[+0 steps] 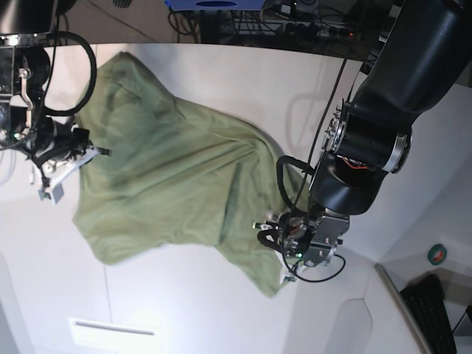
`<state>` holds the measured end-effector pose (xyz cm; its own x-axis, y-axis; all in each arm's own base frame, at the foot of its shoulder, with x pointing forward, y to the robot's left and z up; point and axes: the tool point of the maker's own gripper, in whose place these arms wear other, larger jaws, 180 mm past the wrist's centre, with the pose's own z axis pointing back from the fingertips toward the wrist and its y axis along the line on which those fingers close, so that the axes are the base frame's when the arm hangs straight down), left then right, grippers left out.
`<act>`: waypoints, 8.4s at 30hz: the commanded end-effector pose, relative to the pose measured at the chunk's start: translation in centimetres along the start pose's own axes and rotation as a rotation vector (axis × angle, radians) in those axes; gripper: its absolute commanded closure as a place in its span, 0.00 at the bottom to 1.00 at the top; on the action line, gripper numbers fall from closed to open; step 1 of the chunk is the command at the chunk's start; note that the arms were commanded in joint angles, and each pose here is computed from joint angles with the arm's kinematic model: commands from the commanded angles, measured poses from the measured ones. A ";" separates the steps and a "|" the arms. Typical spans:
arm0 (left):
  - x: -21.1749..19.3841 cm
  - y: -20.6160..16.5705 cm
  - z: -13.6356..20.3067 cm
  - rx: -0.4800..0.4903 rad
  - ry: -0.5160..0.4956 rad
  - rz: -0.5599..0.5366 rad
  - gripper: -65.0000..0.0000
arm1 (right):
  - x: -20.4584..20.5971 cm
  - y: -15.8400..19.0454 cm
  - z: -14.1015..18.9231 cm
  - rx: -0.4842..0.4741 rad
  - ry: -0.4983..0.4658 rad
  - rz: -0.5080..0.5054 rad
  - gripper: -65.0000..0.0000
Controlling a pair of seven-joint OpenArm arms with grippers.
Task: Layout the t-shirt on the table in an organized manner, then fold the t-shirt properly
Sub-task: 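Pull the shirt fabric with the left gripper away from the right gripper, then release the shirt with the left gripper and raise it, then grasp the shirt hem with the left gripper and pull it outward, then hold the shirt with both grippers and stretch it flat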
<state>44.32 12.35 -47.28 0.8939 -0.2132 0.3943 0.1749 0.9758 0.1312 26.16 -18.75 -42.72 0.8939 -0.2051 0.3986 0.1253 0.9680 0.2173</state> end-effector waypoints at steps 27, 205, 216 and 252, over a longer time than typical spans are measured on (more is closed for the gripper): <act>-1.2 5.9 7.0 -0.028 -0.178 0.352 1.00 | 1.6 -1.8 -8.6 -0.067 0.087 -0.012 1.00; -21.9 10.8 5.2 0.216 0.430 0.752 0.46 | 3.9 4.3 -12.4 -0.040 0.080 0.151 1.00; -23.8 11.2 10.1 0.190 0.330 0.751 0.46 | 3.8 2.5 -12.5 -0.129 0.064 0.079 1.00; -11.1 14.1 2.5 0.226 0.162 0.805 1.00 | 2.1 0.6 -9.9 -0.122 0.034 0.143 1.00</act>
<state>34.60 28.33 -48.50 0.7697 0.5682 0.2912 -0.6109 0.7879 0.0775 32.67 -16.57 -50.48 0.9095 -0.0558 0.4120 0.0342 0.9976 0.0596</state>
